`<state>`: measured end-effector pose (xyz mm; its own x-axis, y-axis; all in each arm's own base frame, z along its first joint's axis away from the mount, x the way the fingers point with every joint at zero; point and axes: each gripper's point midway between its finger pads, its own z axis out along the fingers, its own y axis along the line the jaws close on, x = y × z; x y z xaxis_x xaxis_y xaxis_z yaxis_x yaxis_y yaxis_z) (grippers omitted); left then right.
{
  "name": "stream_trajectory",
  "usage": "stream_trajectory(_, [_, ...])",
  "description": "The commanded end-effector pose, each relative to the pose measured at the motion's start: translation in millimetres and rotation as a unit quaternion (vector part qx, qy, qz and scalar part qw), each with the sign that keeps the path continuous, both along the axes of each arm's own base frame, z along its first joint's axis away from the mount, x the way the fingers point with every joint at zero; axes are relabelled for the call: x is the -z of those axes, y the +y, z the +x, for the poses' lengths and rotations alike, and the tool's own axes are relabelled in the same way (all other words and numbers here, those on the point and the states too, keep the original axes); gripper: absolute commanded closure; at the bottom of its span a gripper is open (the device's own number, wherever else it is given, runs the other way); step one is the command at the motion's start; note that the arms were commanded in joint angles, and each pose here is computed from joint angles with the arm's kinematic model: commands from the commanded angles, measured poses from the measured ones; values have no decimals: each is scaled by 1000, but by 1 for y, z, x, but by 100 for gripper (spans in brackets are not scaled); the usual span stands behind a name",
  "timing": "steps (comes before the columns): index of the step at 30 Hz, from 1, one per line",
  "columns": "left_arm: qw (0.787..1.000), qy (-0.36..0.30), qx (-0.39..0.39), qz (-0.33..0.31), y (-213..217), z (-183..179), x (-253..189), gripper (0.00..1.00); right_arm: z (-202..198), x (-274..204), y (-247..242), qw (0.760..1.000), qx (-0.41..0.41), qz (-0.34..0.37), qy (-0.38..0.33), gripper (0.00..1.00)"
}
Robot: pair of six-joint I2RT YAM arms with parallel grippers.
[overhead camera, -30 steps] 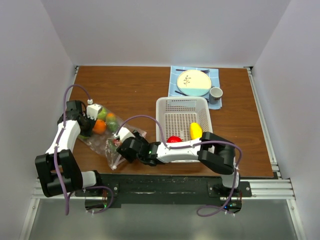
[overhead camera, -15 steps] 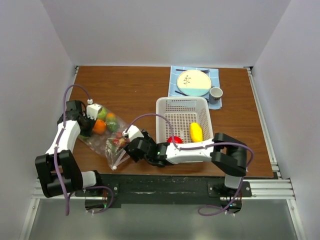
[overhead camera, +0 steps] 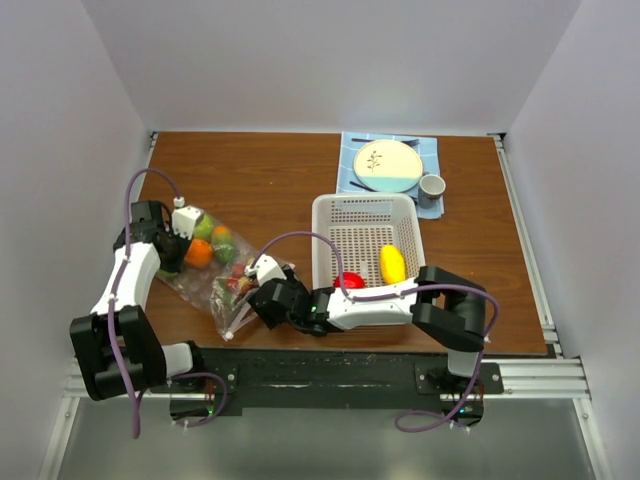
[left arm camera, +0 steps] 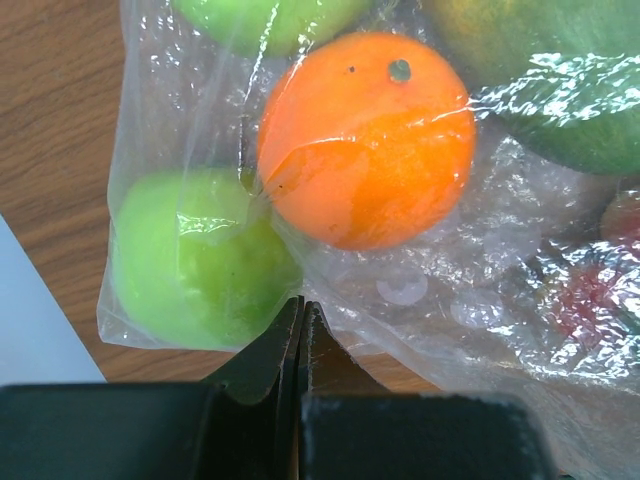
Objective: Open the zip-top bag and remove the fake food
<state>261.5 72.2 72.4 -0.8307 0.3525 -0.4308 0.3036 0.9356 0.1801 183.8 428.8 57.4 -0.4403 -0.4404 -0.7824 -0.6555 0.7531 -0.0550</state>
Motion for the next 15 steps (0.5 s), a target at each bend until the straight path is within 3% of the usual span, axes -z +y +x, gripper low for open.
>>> stream_trajectory(1, [1000, -12, 1, 4, 2, 0, -6, 100, 6, -25, 26, 998, 3, 54, -13, 26])
stream_trajectory(15, [1000, -7, 8, 0, 0, -3, -3, 100, 27, -36, 56, 996, -1, 59, -69, 30])
